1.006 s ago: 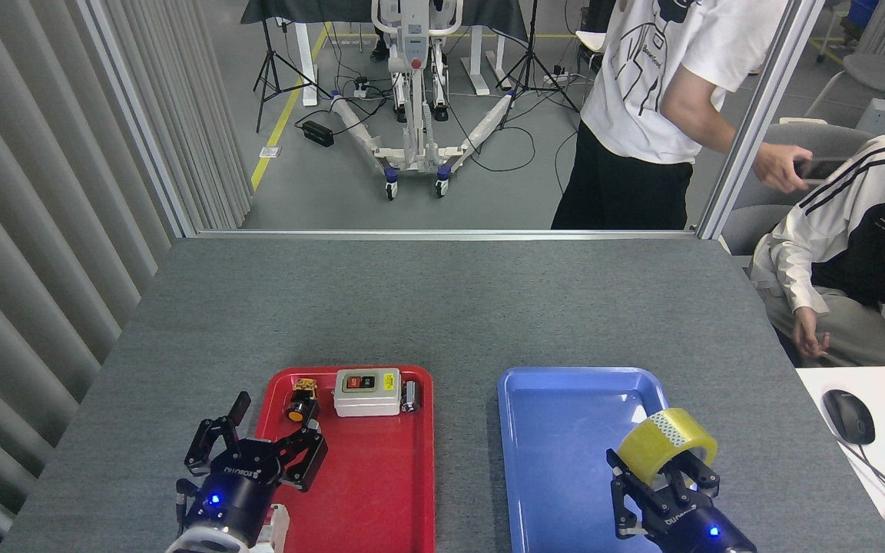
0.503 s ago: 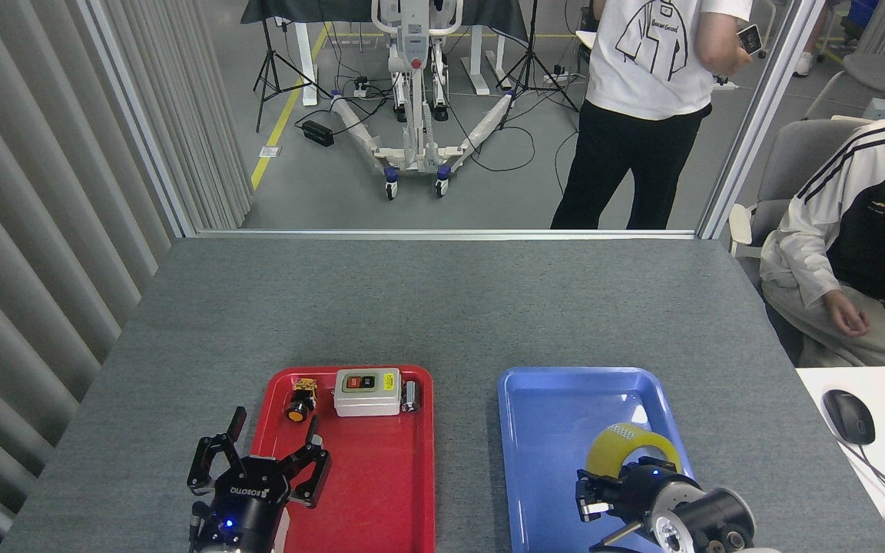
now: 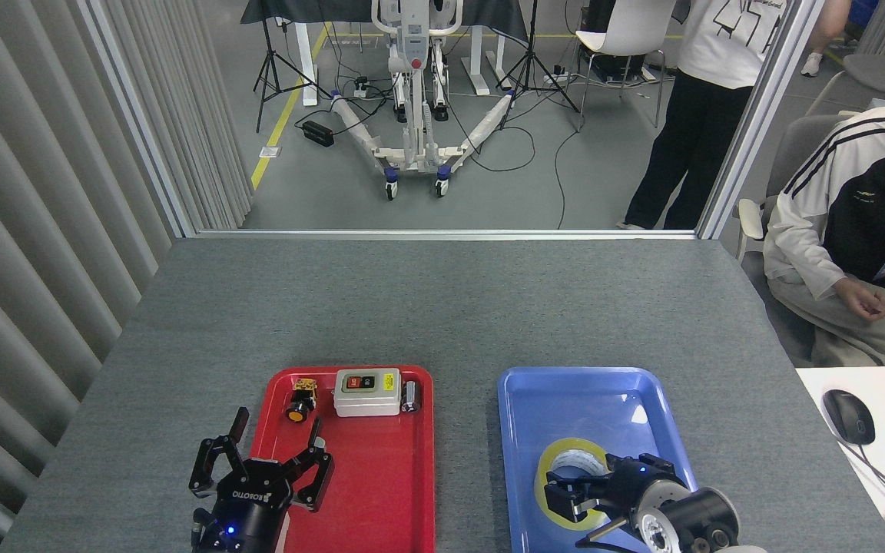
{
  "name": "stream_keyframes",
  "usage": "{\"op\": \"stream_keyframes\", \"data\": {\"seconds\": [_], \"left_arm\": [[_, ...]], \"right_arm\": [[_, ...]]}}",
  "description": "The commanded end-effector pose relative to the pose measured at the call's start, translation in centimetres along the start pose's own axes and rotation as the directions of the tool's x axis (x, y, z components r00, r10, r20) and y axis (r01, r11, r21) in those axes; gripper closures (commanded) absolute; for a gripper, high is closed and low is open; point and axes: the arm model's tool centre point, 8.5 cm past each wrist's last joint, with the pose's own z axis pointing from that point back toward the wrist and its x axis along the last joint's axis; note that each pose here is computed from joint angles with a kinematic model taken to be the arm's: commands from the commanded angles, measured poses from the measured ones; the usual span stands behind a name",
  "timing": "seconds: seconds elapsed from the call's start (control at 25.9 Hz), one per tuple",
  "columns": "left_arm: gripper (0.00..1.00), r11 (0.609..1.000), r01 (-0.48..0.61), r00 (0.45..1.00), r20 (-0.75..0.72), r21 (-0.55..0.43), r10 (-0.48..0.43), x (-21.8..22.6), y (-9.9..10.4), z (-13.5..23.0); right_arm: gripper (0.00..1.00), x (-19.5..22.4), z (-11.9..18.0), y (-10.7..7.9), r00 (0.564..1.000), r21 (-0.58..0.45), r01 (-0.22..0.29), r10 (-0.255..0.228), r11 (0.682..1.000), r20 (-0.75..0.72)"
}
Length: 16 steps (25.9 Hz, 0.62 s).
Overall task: Place and move tape with both arms
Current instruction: 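Lower the tape into the blue tray with the right gripper, then open the right gripper and lift it away from the tape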
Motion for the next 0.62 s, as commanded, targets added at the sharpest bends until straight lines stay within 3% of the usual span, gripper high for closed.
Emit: {"op": "stream_keyframes", "data": {"seconds": [0.0, 0.08, 0.15, 0.23, 0.31, 0.39, 0.5, 0.58], "left_arm": [[0.0, 1.0, 0.001, 1.0, 0.0, -0.001, -0.001, 0.0, 0.0, 0.1], [0.0, 1.0, 0.0, 1.0, 0.002, 0.004, 0.0, 0.0, 0.1, 0.0], [0.0, 1.0, 0.002, 1.0, 0.005, 0.01, -0.002, 0.0, 0.3, 0.0], [0.0, 1.0, 0.002, 1.0, 0.006, 0.016, -0.002, 0.1, 0.5, -0.1], [0.0, 1.0, -0.001, 1.0, 0.007, 0.023, 0.0, 0.1, 0.7, -0.1], [0.0, 1.0, -0.001, 1.0, -0.001, 0.009, 0.001, -0.1, 0.6, -0.1], [0.0, 1.0, -0.002, 1.0, -0.001, 0.0, 0.002, -0.1, 0.5, -0.1], [0.0, 1.0, -0.004, 1.0, 0.008, -0.003, 0.004, 0.0, 0.5, -0.1]], "right_arm": [[0.01, -0.3, 0.2, -0.3, 1.0, -0.074, 0.005, -0.005, 0.997, -0.007], [0.01, -0.6, 0.4, -0.3, 1.0, -0.156, 0.01, -0.012, 0.988, -0.015], [0.01, -1.0, 1.1, -0.5, 0.999, -0.289, 0.018, -0.028, 0.957, -0.029], [0.01, -1.9, 2.0, -0.3, 0.997, -0.47, 0.016, -0.048, 0.883, -0.057], [0.01, -2.6, 3.1, -0.2, 0.994, -0.623, -0.047, -0.023, 0.781, -0.104], [0.01, -2.7, 3.8, 0.5, 0.989, -0.7, -0.101, -0.003, 0.707, -0.147], [0.01, -2.6, 4.2, 1.3, 0.978, -0.733, -0.131, -0.032, 0.667, -0.204], [0.01, -3.0, 4.4, 1.8, 0.968, -0.735, -0.139, -0.066, 0.664, -0.243]]}}
